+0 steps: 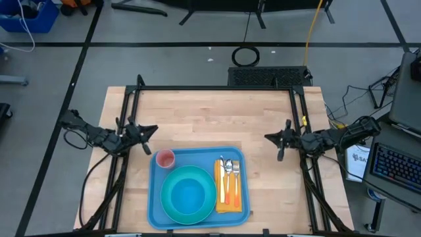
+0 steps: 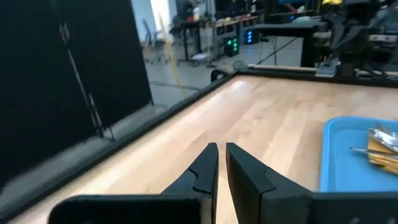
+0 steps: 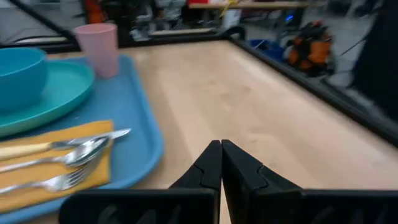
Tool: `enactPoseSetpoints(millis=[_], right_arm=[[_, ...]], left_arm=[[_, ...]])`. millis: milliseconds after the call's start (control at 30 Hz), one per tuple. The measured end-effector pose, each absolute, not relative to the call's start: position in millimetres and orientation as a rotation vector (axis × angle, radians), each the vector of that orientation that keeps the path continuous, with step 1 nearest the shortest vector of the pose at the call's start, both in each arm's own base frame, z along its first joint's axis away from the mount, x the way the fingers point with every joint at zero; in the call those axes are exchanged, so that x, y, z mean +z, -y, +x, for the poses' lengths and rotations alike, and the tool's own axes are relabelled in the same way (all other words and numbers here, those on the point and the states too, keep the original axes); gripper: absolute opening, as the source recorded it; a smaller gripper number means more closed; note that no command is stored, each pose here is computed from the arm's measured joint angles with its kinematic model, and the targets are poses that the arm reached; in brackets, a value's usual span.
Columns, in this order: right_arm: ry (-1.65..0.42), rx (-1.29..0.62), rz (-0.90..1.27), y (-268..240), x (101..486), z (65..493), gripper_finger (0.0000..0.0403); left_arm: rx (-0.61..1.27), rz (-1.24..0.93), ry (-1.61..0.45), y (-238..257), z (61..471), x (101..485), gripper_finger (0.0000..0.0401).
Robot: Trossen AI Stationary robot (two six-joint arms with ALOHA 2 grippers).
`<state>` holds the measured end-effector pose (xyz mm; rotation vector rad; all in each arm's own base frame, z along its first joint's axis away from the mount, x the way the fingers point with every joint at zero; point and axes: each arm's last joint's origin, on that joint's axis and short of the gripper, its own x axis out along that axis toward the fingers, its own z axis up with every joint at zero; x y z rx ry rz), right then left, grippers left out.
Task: Set up tray
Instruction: Return to Home Position
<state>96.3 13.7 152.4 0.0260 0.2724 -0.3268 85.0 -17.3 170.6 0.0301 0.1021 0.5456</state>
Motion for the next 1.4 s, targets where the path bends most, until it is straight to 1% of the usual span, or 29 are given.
enactPoseSetpoints(millis=[167,300,500,667,967,1400], right_arm=[[-0.222,-0.385,-0.036,-12,158,97,0.0],[-0.202,-0.423,-0.086,-11,160,98,0.0],[-0.179,-0.422,-0.051,-12,158,99,0.0],[-0.167,-0.431,0.054,-12,151,100,0.0],[0.029,-0.416,0.185,-14,170,104,0.0],[0.053,-0.414,0.199,-14,172,104,0.0]], left_arm=[[0.562,0.005,-0.091,18,86,169,0.0037],[0.551,-0.061,-0.075,18,86,169,0.0037],[0.539,-0.114,-0.062,18,86,169,0.0037],[0.539,-0.114,-0.062,18,86,169,0.0037],[0.539,-0.116,-0.062,18,86,169,0.0037],[0.538,-0.116,-0.062,18,86,169,0.0037]])
